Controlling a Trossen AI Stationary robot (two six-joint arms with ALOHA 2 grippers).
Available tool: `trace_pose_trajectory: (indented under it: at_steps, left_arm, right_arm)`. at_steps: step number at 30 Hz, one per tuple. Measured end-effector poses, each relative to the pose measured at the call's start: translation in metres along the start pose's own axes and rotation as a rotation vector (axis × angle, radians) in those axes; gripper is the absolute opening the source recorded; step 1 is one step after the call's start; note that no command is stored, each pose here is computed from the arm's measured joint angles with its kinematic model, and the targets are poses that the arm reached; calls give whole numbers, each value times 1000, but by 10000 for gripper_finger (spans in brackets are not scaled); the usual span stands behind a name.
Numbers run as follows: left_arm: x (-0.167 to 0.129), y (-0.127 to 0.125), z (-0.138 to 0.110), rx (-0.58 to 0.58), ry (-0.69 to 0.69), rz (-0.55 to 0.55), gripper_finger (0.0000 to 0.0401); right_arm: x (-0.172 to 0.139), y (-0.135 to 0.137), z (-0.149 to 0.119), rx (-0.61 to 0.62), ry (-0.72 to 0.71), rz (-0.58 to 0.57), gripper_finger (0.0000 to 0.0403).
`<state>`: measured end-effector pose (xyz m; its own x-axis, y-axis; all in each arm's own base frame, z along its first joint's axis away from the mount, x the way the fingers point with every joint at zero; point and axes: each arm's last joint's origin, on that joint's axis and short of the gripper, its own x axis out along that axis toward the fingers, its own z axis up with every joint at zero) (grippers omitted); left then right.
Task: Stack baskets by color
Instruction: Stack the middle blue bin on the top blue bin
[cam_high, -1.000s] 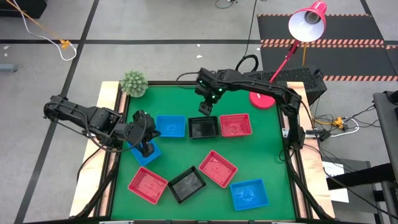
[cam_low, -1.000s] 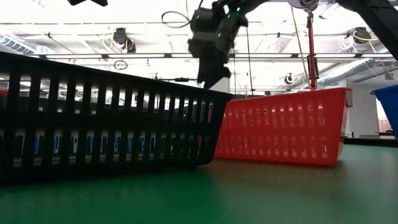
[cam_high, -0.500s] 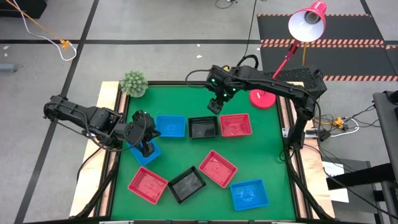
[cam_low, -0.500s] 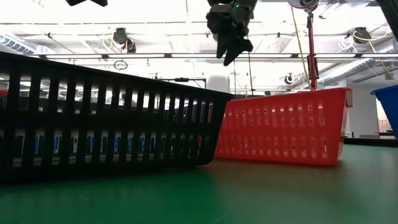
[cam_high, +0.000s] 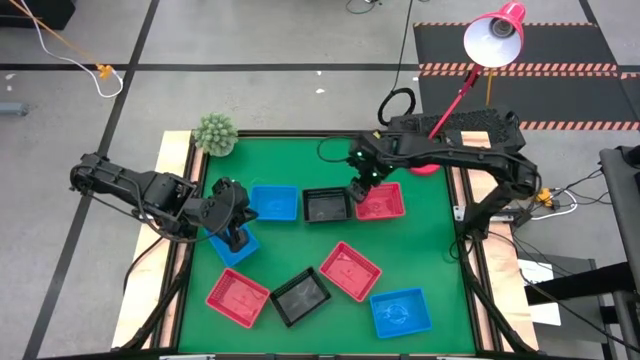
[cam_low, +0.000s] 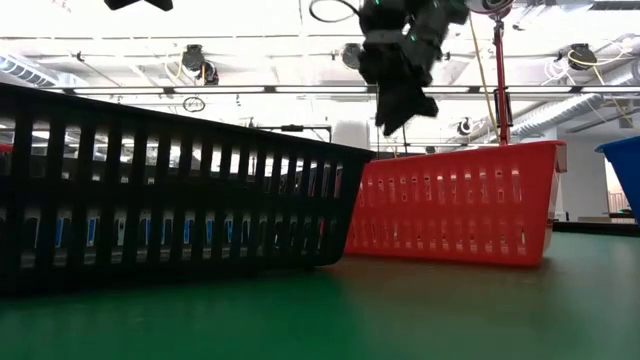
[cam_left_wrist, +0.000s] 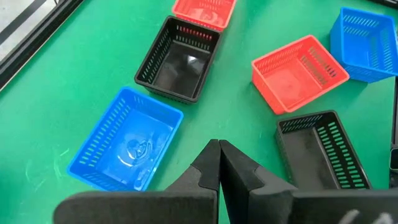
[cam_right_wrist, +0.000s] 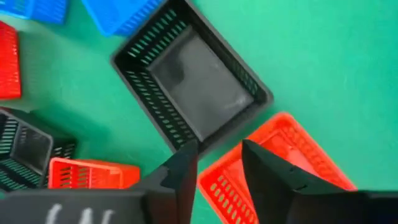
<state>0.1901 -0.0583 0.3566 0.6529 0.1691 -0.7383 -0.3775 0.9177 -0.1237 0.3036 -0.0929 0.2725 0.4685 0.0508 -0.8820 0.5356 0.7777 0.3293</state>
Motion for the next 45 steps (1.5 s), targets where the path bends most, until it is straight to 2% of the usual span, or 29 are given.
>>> trace_pose_trajectory:
  at_steps: [4, 8, 13, 20, 26, 30, 37, 45]
  left_arm:
    - [0, 0, 0, 6, 4, 4, 5]
    - [0, 0, -1, -13, 5, 3, 5]
    - [-1, -2, -2, -143, 10, -5, 5]
    - [-6, -12, -11, -317, 59, -66, 5]
    - [-7, -29, -23, -366, 115, -103, 6]
    - [-5, -42, -32, -409, 211, -132, 8]
    - [10, -57, -43, -503, 363, -91, 43]
    - [17, -56, -49, -594, 448, 11, 92]
  right_arm:
    - [9, -11, -17, 54, 26, 6, 85]
    - [13, -9, -25, 56, 90, 67, 60]
    - [15, 5, -32, 62, 125, 103, 36]
    - [-4, 33, -48, 74, 83, 139, 20]
    - [-27, 49, -64, 50, 23, 142, 18]
    - [-39, 54, -71, 23, -14, 148, 18]
    - [-46, 63, -77, -20, -37, 186, 18]
    - [-46, 70, -83, -97, -28, 199, 18]
